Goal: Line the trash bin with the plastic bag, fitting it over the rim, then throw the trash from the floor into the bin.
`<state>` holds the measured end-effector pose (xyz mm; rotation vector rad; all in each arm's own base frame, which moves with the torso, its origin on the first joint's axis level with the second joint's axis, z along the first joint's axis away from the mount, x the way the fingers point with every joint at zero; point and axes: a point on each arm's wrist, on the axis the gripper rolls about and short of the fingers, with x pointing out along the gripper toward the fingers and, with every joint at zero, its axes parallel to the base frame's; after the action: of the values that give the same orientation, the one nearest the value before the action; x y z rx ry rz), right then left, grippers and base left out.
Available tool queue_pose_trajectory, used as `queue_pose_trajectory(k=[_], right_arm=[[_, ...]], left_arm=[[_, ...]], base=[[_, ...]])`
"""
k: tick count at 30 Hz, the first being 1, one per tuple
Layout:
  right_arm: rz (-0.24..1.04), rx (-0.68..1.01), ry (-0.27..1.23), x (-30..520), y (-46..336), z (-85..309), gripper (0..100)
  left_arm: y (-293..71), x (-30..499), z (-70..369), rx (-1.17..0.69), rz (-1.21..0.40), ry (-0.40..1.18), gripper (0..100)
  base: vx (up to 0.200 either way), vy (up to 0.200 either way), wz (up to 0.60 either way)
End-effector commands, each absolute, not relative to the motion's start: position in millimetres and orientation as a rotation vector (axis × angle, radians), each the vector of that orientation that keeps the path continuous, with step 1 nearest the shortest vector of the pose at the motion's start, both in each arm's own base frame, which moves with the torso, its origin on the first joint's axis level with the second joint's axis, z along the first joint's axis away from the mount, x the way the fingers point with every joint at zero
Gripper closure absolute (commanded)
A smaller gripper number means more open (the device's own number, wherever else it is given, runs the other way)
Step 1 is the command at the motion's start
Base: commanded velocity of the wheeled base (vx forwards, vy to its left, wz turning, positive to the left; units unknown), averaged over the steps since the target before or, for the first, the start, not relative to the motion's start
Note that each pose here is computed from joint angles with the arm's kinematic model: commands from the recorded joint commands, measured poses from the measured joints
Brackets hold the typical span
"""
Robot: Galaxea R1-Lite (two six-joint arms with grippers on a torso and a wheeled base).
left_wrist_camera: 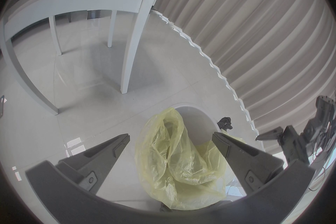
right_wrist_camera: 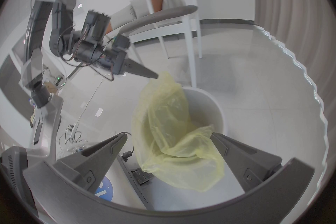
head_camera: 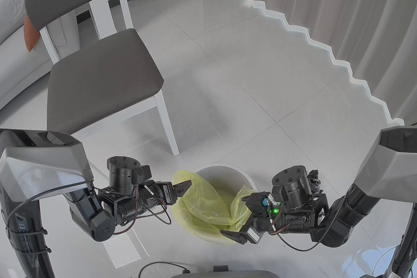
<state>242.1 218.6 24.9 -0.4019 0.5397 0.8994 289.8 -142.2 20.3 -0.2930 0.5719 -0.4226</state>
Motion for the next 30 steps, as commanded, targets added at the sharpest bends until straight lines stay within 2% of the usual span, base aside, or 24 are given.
queue_pose_trajectory(k=[1, 6, 18, 30], right_arm=[[0.917, -0.470, 0.558, 248.6, 229.0, 2.5, 0], [0.900, -0.548, 0.527, 263.3, 241.1, -6.8, 0], [0.919, -0.653, 0.548, 288.7, 253.0, -12.6, 0], [0.933, -0.718, 0.545, 308.6, 262.9, -35.4, 0]], left_arm=[[-139.0, 282.3, 32.6, -0.293, -0.417, 0.543, 0], [-136.4, 273.7, 50.6, -0.305, -0.439, 0.475, 0], [-120.7, 272.2, 76.7, -0.308, -0.372, 0.373, 0], [-113.0, 270.4, 83.3, -0.316, -0.353, 0.349, 0]], base=[[0.000, 0.000, 0.00], [0.000, 0.000, 0.00], [0.000, 0.000, 0.00], [0.000, 0.000, 0.00]])
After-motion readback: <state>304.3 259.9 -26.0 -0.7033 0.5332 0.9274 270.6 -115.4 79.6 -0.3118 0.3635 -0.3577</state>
